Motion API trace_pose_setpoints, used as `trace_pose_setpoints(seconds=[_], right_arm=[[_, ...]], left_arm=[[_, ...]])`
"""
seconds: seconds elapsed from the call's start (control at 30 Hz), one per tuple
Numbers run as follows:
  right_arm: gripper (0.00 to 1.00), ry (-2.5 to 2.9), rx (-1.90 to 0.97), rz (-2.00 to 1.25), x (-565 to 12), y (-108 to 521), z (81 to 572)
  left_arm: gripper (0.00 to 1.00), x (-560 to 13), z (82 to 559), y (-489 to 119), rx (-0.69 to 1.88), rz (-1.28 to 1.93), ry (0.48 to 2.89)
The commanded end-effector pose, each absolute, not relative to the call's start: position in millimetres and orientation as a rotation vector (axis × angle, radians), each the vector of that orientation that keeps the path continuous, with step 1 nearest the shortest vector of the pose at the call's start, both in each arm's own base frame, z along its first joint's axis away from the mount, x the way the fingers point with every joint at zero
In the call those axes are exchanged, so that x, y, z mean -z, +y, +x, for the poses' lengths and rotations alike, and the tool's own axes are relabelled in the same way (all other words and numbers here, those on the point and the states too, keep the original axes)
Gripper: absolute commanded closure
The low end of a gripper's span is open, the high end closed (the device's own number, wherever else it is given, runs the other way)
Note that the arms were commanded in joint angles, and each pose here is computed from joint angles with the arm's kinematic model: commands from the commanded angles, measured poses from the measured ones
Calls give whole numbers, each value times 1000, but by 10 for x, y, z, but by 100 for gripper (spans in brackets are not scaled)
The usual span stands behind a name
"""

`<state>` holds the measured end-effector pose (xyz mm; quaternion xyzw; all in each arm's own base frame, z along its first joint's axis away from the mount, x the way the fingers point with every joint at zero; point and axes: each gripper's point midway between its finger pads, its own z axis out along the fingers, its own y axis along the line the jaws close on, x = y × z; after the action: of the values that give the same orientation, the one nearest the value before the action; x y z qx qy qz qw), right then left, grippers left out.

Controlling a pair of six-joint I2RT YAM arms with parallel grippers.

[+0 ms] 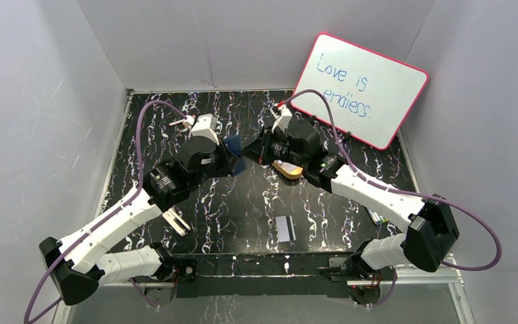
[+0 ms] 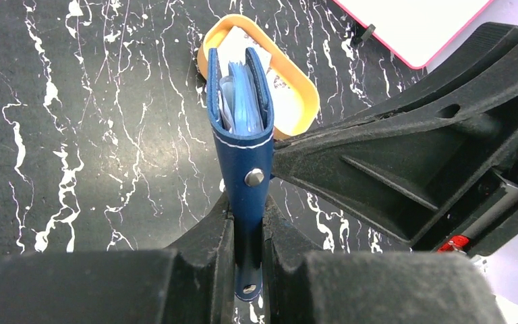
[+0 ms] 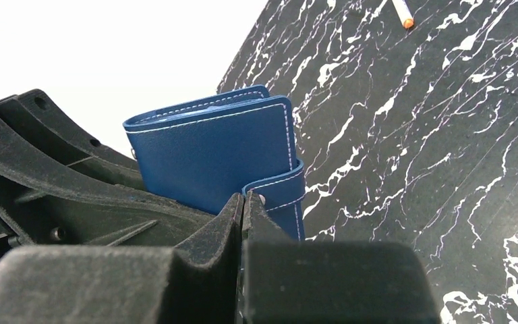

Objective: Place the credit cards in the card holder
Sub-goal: Close the card holder.

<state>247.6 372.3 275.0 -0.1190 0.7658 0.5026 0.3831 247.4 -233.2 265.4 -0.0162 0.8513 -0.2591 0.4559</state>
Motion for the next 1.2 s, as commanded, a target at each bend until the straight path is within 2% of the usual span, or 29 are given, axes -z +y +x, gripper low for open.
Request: trace_pose_setpoints(seconds=[0.0, 0.07, 0.13, 0.23, 0.33, 0.5, 0.77, 1.17], right_arm=[[81, 1892, -1368, -430, -2986, 3841, 2146], [61, 1894, -1378, -462, -3023, 3838, 2097], [47, 1887, -1390, -495, -3085, 3823, 2042], [32, 1857, -1382, -541, -3244, 3747, 1961], [24, 1813, -1345, -600, -3442, 3609, 1874], [20, 1750, -1233, -653, -3668, 3285, 1834], [22, 1585, -1295, -709, -3803, 2976, 1519], [24, 1507, -1424, -841, -3749, 3075, 1292]], left_arm=[[100, -3010, 2370, -2585, 830, -12, 1986], [100, -2922, 2389, -2532, 791, -28, 1998], [100, -2868, 2394, -2507, 774, -40, 2010], [100, -2821, 2388, -2462, 754, -52, 2019], [100, -2812, 2377, -2403, 741, -65, 2012], [100, -2869, 2218, -2409, 841, 20, 1950], [100, -3354, 1571, -2538, 1311, 230, 1606], [100, -3579, 1173, -2659, 1508, 436, 1469]])
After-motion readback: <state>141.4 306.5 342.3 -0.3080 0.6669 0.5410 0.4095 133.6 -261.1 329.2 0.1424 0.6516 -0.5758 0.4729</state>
